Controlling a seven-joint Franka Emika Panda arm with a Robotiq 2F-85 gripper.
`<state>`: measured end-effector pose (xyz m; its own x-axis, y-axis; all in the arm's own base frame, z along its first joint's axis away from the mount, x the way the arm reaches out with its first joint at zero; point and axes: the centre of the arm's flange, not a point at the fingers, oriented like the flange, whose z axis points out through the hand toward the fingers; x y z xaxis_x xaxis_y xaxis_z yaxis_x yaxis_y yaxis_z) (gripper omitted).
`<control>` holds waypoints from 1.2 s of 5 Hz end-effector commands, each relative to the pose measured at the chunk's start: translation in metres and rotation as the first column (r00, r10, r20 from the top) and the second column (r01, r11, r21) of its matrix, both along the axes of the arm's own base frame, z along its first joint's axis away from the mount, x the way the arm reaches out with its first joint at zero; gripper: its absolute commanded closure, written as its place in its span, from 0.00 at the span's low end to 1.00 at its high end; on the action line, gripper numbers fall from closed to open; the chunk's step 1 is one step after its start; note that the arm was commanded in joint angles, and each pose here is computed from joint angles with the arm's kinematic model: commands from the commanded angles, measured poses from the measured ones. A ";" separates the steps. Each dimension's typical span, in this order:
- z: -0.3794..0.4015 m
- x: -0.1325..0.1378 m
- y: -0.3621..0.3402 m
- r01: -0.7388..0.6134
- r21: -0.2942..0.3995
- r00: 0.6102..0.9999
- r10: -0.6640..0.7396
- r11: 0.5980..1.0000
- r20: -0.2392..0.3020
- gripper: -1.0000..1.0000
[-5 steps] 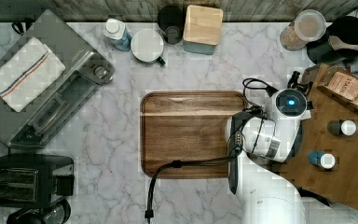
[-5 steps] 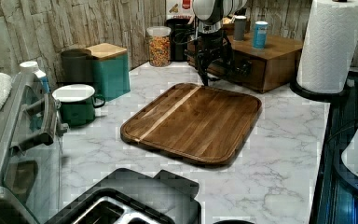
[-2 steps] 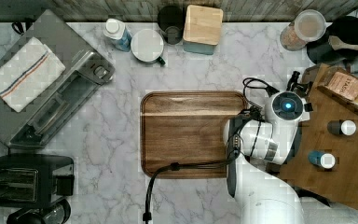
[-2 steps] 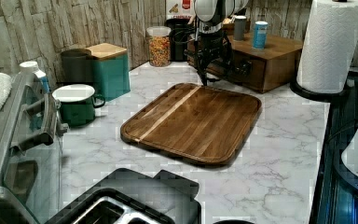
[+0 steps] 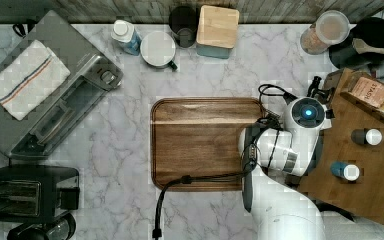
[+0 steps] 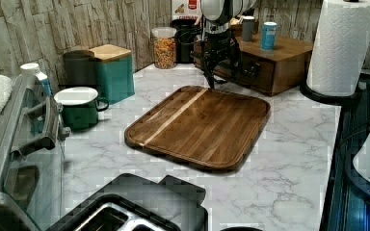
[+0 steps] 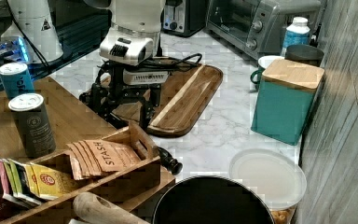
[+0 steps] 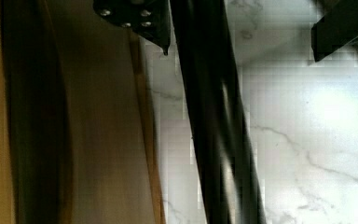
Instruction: Open the drawer.
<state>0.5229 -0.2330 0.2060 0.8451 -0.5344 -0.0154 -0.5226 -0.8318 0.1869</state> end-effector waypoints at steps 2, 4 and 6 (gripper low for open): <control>0.092 0.097 0.184 -0.178 0.011 0.934 0.166 0.984 0.316 0.00; 0.088 0.102 0.255 -0.175 0.072 0.917 0.136 0.982 0.375 0.00; 0.088 0.115 0.309 -0.192 0.126 0.905 0.125 0.973 0.407 0.00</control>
<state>0.5618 -0.1344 0.2107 0.7830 -0.6158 0.0874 -0.6216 -0.7798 0.0741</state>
